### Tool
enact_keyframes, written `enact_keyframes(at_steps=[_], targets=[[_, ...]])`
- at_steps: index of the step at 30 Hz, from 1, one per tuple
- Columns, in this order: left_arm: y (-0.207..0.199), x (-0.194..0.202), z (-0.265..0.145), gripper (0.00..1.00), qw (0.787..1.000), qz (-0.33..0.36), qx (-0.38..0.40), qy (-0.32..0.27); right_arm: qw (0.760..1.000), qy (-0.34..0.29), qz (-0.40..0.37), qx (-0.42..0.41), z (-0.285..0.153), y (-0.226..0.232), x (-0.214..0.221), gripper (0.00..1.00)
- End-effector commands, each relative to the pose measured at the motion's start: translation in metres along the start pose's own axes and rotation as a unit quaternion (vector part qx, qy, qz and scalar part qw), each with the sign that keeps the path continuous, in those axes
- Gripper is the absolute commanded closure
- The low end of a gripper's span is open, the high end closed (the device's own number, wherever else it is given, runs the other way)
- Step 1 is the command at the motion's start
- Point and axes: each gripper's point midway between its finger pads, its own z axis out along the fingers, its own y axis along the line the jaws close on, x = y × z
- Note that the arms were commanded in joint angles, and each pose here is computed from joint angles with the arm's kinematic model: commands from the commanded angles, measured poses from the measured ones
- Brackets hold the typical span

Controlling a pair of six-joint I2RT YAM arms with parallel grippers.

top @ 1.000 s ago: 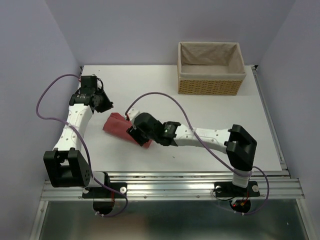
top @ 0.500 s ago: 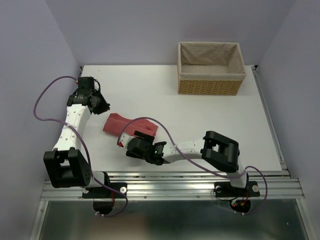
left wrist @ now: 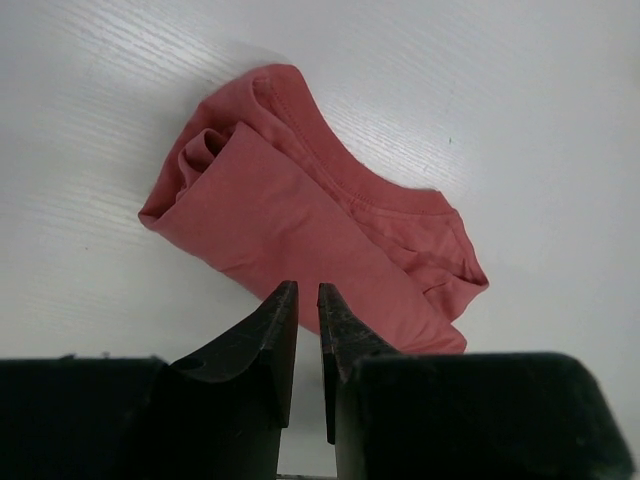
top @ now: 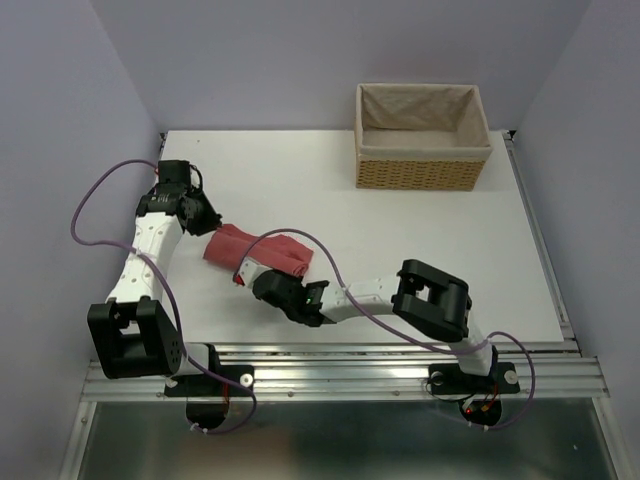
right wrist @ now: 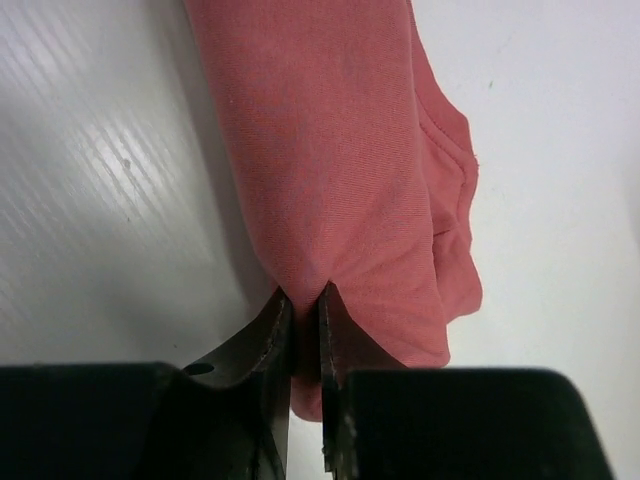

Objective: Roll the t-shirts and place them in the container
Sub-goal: Roll the T-shirt to the center of the board.

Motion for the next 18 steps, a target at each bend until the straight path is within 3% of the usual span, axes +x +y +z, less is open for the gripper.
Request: enact_keyframes(at_steps=[1,5,10,18], targets=[[0.000,-0.005,-0.014,0.75,1.000,0.013,0.008,-0.023,0.994,-0.013,0.089,-0.067,0.009,-0.002,-0.018,0.98],[-0.001,-0.006,-0.017,0.76,0.999,0.018,0.012,-0.027,0.964,0.009,0.181,-0.192,0.005,0.003,-0.028,0.99],[-0.002,-0.010,-0.017,0.76,0.999,0.022,0.011,-0.026,0.903,0.040,0.277,-0.326,-0.003,0.009,-0.035,0.99],[-0.001,0.003,-0.008,0.76,0.999,0.025,0.019,-0.009,0.822,0.067,0.357,-0.438,-0.010,0.006,-0.036,0.99]])
